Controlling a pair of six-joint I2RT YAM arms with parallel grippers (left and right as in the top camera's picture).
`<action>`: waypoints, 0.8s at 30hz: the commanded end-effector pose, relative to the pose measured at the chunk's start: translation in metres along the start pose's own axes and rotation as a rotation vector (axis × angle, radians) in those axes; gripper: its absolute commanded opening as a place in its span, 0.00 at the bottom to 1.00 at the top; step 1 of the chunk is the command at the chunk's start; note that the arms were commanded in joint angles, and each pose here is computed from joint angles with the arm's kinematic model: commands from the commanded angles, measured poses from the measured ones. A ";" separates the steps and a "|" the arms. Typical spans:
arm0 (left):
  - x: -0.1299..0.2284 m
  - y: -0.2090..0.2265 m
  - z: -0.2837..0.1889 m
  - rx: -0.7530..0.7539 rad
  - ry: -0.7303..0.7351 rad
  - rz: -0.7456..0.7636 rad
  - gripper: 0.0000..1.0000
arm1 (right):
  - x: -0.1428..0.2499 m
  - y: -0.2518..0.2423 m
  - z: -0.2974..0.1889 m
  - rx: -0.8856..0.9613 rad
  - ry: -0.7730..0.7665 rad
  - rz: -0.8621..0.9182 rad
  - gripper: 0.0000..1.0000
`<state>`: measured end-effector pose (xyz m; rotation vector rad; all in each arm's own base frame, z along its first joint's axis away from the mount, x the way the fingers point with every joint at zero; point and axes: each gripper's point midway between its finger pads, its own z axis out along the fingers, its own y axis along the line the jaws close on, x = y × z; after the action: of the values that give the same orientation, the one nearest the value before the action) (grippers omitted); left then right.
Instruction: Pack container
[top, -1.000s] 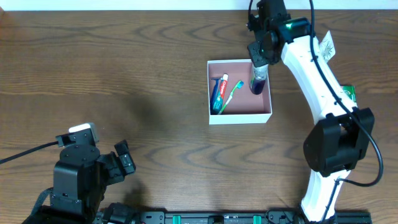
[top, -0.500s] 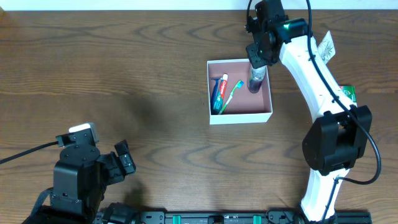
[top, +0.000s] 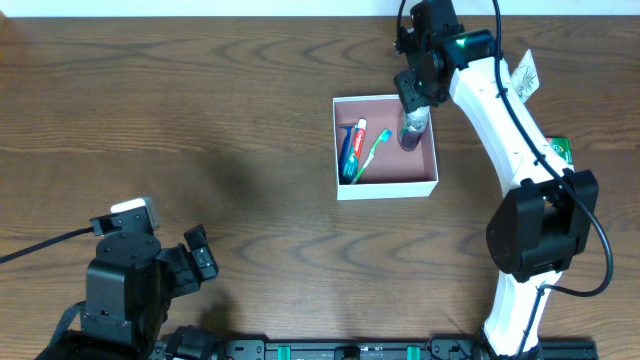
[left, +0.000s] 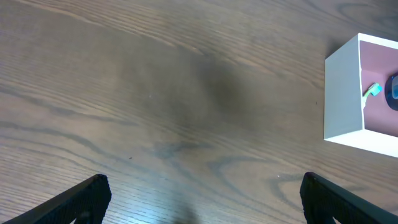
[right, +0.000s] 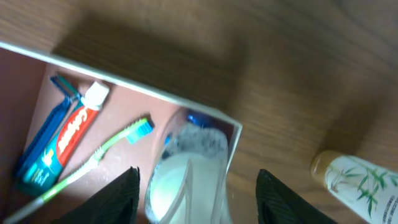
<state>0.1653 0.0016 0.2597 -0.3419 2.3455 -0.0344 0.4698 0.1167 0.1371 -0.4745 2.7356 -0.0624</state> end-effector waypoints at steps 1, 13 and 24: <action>-0.001 0.002 0.000 -0.011 -0.003 -0.013 0.98 | -0.014 -0.007 -0.041 0.007 -0.088 0.041 0.59; -0.001 0.002 0.000 -0.011 -0.003 -0.013 0.98 | -0.028 -0.044 -0.188 0.083 -0.392 0.114 0.68; -0.001 0.002 0.000 -0.011 -0.003 -0.013 0.98 | 0.031 -0.147 -0.172 0.157 -0.252 0.283 0.69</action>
<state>0.1653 0.0016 0.2598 -0.3419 2.3451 -0.0346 0.4212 -0.0170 0.3268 -0.0477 2.4326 -0.1718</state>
